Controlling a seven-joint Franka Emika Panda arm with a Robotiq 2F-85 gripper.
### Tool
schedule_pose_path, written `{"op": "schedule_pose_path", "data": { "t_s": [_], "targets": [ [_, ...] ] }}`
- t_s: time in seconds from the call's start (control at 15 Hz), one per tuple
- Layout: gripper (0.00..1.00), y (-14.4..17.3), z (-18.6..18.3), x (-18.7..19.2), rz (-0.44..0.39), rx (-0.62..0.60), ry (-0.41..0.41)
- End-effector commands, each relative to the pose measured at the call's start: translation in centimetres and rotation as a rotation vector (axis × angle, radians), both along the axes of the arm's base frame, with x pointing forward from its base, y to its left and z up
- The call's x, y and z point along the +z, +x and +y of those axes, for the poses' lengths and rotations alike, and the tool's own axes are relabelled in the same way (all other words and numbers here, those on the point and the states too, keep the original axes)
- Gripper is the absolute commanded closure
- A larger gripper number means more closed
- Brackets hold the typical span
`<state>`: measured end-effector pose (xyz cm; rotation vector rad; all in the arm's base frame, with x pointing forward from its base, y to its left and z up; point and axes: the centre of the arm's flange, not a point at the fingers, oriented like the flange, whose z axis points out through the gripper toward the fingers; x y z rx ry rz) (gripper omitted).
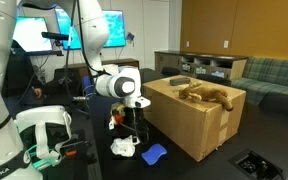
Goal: Swap the things on the box with the things on the table
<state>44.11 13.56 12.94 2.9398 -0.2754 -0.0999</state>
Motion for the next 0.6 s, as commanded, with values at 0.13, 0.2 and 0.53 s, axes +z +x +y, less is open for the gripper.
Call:
{"op": "schedule_pose_path", "data": {
  "t_s": [0.13, 0.2, 0.53],
  "targets": [
    [0.0, -3.5, 0.4, 1.2, 0.047, 0.072, 0.129],
    [0.0, -3.8, 0.6, 0.6, 0.044, 0.084, 0.136],
    [0.0, -4.2, 0.8, -2.1, -0.014, 0.155, 0.166]
  ]
}}
